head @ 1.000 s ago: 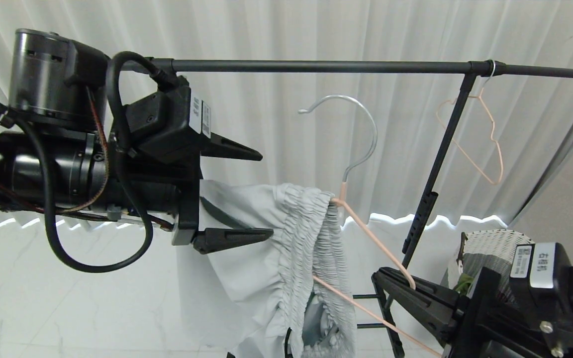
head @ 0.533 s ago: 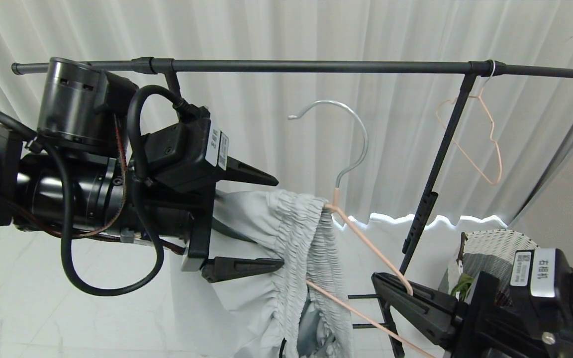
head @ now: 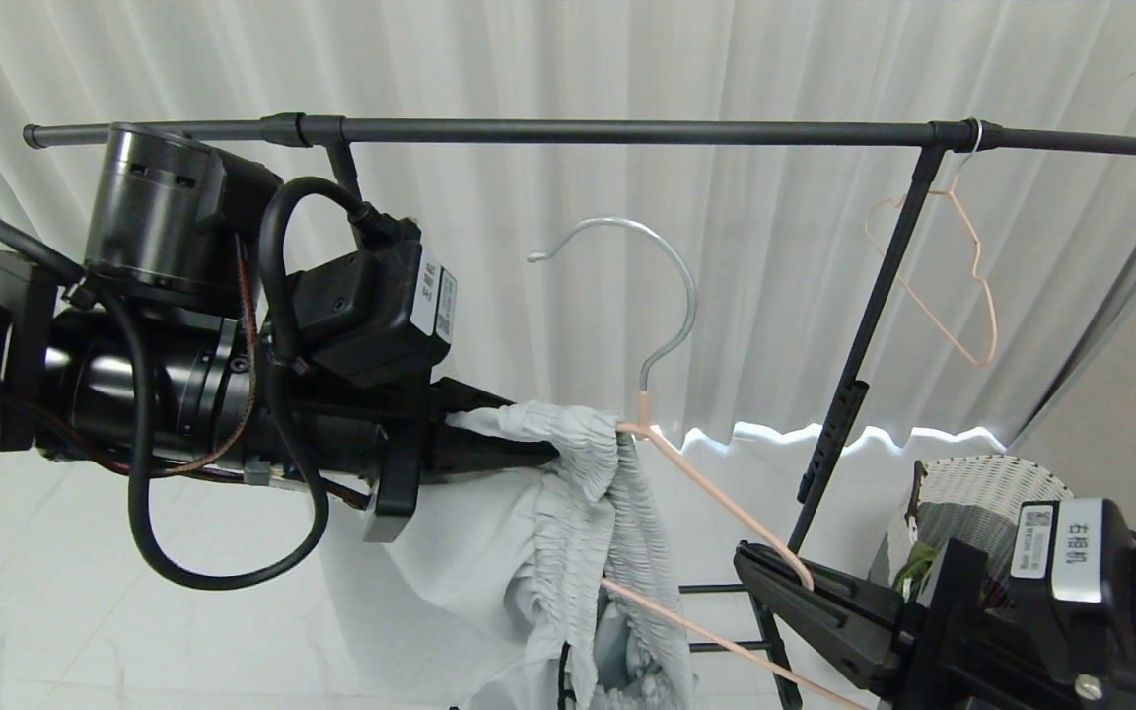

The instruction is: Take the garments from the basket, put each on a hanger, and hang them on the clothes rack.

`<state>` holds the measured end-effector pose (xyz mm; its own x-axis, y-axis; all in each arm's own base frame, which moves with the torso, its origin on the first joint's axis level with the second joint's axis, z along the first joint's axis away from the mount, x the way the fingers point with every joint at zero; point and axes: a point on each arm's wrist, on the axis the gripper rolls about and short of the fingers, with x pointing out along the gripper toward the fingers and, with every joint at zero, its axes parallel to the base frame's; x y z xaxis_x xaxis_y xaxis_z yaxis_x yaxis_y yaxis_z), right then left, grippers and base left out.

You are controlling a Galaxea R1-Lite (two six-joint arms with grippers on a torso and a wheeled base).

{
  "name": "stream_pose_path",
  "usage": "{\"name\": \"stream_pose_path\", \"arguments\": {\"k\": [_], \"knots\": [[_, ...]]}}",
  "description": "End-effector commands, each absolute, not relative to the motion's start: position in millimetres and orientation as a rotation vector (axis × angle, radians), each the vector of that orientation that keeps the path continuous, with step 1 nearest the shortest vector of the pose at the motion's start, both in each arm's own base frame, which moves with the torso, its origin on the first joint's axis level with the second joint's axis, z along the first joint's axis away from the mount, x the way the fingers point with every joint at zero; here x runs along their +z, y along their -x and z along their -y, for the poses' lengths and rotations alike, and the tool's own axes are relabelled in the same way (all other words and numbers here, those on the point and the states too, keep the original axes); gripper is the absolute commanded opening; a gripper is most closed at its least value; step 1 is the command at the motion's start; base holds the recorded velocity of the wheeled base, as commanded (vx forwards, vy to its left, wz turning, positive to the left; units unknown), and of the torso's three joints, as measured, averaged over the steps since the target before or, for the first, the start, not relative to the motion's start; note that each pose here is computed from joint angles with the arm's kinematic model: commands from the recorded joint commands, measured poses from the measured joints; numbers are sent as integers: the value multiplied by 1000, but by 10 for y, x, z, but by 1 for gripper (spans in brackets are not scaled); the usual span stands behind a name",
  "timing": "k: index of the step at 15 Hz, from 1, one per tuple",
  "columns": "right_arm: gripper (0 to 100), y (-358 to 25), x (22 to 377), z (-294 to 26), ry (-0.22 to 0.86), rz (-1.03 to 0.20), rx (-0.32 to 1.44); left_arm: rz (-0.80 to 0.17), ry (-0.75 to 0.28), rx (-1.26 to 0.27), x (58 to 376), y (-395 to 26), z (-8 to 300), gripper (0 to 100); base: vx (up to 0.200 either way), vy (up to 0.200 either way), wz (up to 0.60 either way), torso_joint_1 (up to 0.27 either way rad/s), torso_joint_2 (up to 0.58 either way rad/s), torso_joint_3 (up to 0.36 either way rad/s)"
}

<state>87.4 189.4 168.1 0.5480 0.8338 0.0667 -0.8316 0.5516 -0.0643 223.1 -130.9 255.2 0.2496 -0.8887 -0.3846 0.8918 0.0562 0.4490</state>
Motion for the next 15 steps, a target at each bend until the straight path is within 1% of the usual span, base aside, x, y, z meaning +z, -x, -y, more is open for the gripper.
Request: {"name": "stream_pose_path", "arguments": {"k": [1, 7, 8, 11, 13, 14, 15], "knots": [[0, -878, 1680, -1897, 25, 94, 985, -14, -684, -1355, 2531, -2234, 1313, 0, 0, 0, 0, 0, 0, 0], [0, -877, 1680, -1893, 26, 95, 985, -15, -684, -1352, 2531, -2238, 1306, 0, 0, 0, 0, 0, 0, 0], [100, -873, 1672, -1885, 30, 93, 985, -14, -685, -1350, 2531, -2240, 1303, 0, 0, 0, 0, 0, 0, 0], [100, -895, 1682, -1861, 30, 97, 966, -19, -687, -1336, 2530, -2252, 1273, 0, 0, 0, 0, 0, 0, 0], [100, -975, 1692, -1817, 29, 100, 923, -21, -690, -1325, 2530, -2260, 1250, 0, 0, 0, 0, 0, 0, 0], [100, -1001, 1695, -1799, 29, 101, 907, -15, -702, -1317, 2526, -2266, 1231, 0, 0, 0, 0, 0, 0, 0], [100, -1048, 1688, -1773, 29, 97, 882, -2, -741, -1302, 2500, -2294, 1178, 0, 0, 0, 0, 0, 0, 0]]}}
